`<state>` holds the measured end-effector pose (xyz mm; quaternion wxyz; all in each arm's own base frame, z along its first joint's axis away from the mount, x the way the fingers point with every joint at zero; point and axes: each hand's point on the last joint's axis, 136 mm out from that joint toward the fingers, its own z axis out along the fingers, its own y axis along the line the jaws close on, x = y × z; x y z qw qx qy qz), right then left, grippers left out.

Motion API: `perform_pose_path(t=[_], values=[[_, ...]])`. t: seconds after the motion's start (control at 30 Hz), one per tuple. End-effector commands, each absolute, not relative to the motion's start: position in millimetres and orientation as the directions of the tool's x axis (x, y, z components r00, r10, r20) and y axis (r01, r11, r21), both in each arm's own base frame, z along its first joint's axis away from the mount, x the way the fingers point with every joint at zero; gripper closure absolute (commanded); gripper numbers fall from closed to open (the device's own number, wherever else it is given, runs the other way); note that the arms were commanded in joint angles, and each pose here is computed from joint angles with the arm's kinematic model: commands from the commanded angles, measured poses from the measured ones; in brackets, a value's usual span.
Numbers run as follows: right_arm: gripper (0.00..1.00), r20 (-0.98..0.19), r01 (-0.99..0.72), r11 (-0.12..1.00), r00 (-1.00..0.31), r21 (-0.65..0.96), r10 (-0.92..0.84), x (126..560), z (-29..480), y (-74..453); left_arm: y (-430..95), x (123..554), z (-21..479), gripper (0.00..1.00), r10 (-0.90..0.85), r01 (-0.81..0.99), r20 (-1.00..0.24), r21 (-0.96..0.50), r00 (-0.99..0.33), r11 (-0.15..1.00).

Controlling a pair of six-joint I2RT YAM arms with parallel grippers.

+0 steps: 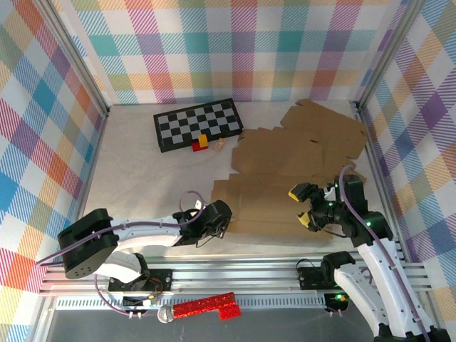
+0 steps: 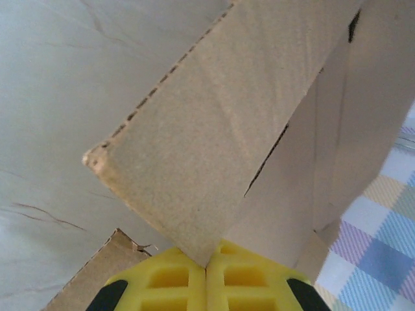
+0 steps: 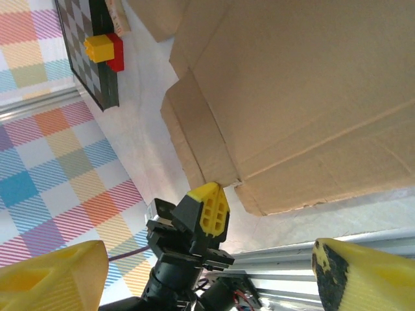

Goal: Fold the paper box

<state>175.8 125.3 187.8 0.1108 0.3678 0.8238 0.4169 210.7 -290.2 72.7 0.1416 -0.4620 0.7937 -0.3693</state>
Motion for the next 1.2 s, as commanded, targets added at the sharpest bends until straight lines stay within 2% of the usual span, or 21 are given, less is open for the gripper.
perform_pose_path(t=[0.0, 0.13, 0.3, 0.4, 0.6, 0.77, 0.87, 1.17], values=[[0.17, 0.232, 0.619, 0.296, -0.628, 0.728, 0.743, 166.1, 170.8, 124.7, -301.1, 224.5, 110.1, 1.00, -0.849, -0.579, 0.146, -0.788, -0.507, 0.210], [0.14, 0.293, 0.694, 0.241, -0.557, 0.679, 0.777, 151.3, 152.3, 123.4, -305.1, 230.4, 130.8, 1.00, -0.852, -0.559, 0.162, -0.811, -0.497, 0.172], [0.15, 0.310, 0.726, 0.232, -0.529, 0.648, 0.790, 141.5, 129.5, 129.4, -312.7, 234.0, 145.2, 1.00, -0.844, -0.544, 0.178, -0.825, -0.506, 0.152], [0.15, 0.274, 0.709, 0.243, -0.531, 0.662, 0.802, 149.7, 119.5, 133.9, -314.7, 235.1, 149.6, 1.00, -0.842, -0.539, 0.185, -0.830, -0.507, 0.142], [0.22, 0.214, 0.632, 0.195, -0.510, 0.750, 0.833, 187.9, 121.2, 143.9, -317.6, 235.0, 154.3, 1.00, -0.834, -0.533, 0.195, -0.835, -0.515, 0.134], [0.31, 0.197, 0.626, 0.200, -0.506, 0.754, 0.839, 202.5, 118.5, 150.1, -318.1, 234.9, 157.5, 1.00, -0.831, -0.529, 0.199, -0.838, -0.519, 0.129], [0.41, 0.191, 0.616, 0.187, -0.495, 0.766, 0.848, 208.9, 123.3, 150.4, -317.8, 234.2, 157.7, 1.00, -0.830, -0.531, 0.200, -0.837, -0.520, 0.131], [0.62, 0.185, 0.613, 0.175, -0.477, 0.771, 0.859, 210.0, 136.9, 147.0, -318.7, 234.1, 158.3, 1.00, -0.828, -0.531, 0.207, -0.838, -0.521, 0.125]])
